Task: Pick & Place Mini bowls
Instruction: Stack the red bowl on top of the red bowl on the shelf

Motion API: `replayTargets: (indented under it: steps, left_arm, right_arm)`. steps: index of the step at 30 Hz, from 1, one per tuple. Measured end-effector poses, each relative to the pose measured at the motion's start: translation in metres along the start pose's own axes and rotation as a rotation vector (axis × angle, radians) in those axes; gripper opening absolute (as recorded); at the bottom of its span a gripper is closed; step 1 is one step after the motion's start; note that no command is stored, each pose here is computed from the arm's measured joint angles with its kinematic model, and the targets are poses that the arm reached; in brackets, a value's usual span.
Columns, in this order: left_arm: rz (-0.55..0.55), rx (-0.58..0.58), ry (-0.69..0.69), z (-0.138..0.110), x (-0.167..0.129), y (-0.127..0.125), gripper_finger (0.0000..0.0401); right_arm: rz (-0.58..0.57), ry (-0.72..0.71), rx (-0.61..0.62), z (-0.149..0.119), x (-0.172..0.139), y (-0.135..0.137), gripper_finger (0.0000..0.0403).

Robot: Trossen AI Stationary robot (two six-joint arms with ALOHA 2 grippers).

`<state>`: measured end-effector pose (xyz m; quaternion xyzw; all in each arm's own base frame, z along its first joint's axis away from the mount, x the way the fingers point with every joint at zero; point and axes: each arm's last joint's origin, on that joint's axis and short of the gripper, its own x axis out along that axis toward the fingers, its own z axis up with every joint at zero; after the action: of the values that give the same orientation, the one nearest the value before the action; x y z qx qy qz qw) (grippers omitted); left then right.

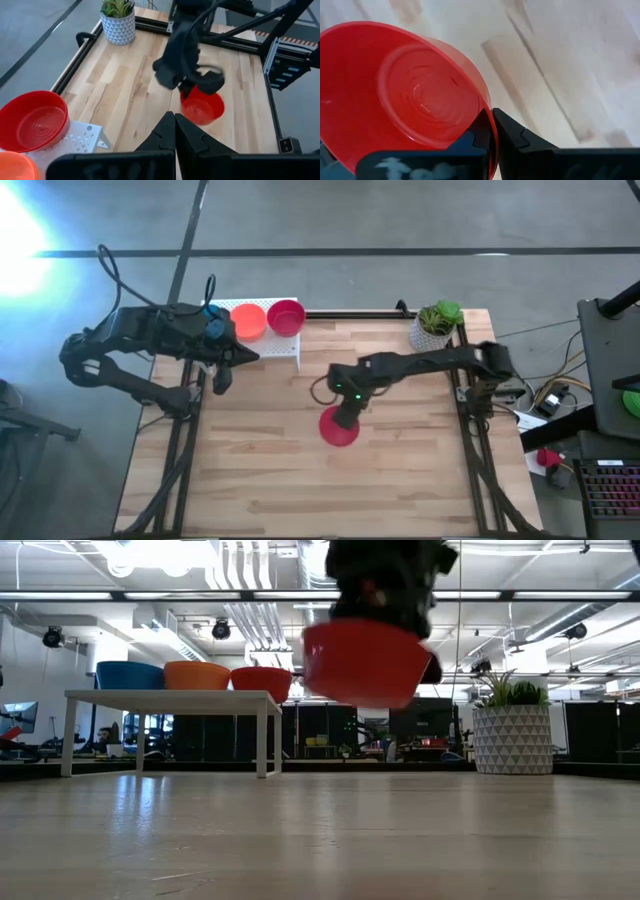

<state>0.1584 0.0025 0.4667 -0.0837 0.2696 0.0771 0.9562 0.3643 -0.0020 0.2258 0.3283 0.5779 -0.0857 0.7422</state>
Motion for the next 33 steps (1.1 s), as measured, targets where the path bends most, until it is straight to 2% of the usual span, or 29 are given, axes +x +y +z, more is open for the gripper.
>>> replayTargets:
  steps: [6,13,33]
  left_arm:
    - [-0.001,0.006,0.013,-0.003,-0.004,0.001,0.0000]
    - [0.001,0.006,0.023,-0.006,-0.008,0.002,0.0000]
    - [-0.004,0.023,0.024,-0.007,-0.010,0.002,0.0000]
  right_arm:
    - [-0.034,0.034,0.016,0.029,0.032,-0.005,0.0008]
    - [-0.042,0.060,0.039,0.046,0.055,-0.005,0.0008]
    - [-0.061,0.079,0.068,0.048,0.061,-0.005,0.0017]
